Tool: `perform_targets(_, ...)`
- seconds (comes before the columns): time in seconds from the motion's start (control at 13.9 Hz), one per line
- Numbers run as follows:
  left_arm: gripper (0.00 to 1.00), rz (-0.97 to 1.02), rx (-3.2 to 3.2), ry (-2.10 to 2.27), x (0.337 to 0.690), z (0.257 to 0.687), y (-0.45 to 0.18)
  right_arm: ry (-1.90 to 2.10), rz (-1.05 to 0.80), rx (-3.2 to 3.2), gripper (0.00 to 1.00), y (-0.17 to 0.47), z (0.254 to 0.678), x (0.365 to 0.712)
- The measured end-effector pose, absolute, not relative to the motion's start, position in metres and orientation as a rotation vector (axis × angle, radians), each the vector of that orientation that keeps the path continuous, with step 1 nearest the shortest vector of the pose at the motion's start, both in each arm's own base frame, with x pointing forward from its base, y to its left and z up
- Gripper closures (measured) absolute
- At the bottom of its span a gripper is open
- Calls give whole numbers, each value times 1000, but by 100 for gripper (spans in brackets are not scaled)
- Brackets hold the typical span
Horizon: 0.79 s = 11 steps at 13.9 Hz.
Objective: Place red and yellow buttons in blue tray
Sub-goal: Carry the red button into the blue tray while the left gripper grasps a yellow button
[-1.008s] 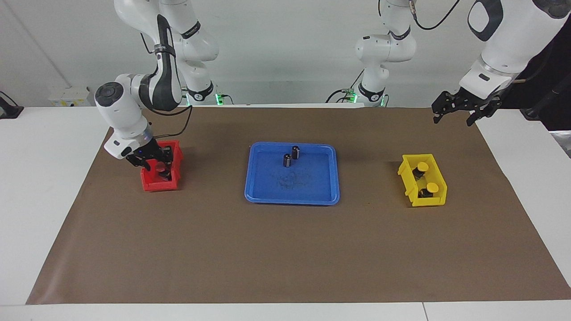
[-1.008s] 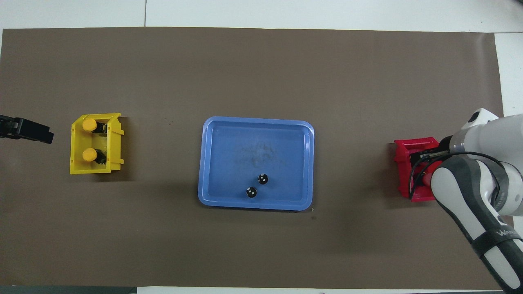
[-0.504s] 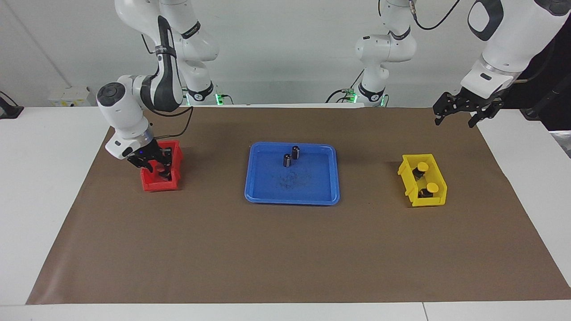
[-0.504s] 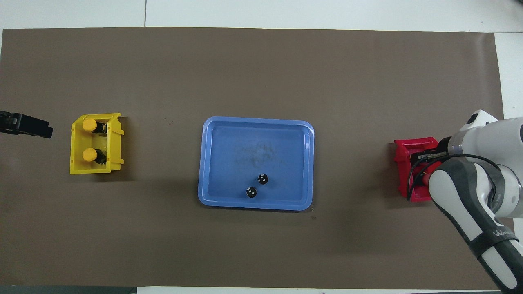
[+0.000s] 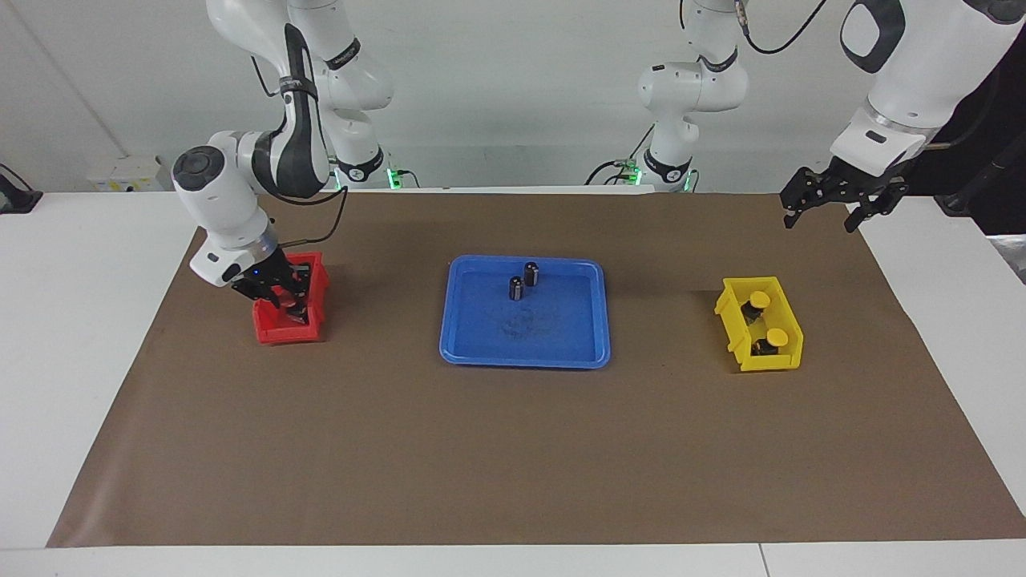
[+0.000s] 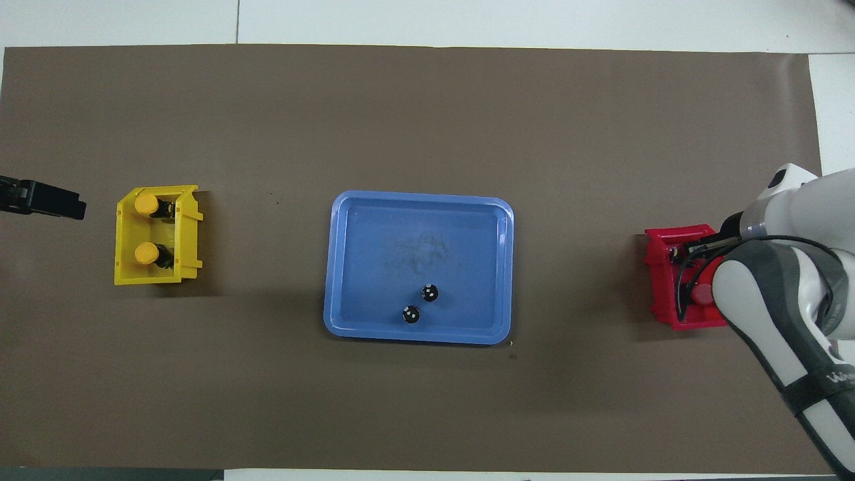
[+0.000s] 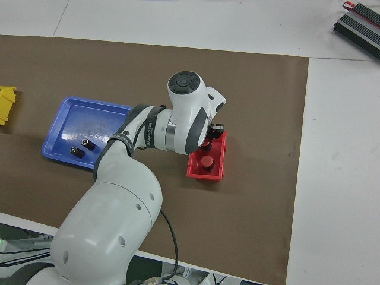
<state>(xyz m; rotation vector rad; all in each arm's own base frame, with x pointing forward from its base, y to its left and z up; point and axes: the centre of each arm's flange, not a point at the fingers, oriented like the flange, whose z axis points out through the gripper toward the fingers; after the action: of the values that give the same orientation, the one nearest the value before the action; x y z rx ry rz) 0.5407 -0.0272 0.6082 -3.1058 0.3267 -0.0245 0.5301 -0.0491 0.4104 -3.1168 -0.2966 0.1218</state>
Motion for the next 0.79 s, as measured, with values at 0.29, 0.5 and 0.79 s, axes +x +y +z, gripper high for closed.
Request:
perform_targets(0.29, 11, -102, -3107, 273, 547, 553, -7, -288, 150, -3115, 59, -11, 500, 561)
perform_targets(0.5, 16, -80, -3108, 272, 552, 495, -6, -128, 88, -3132, 59, 99, 520, 579)
perform_targets(0.79, 24, -58, -3110, 247, 575, 430, -11, 151, -37, -3083, 59, 281, 483, 562)
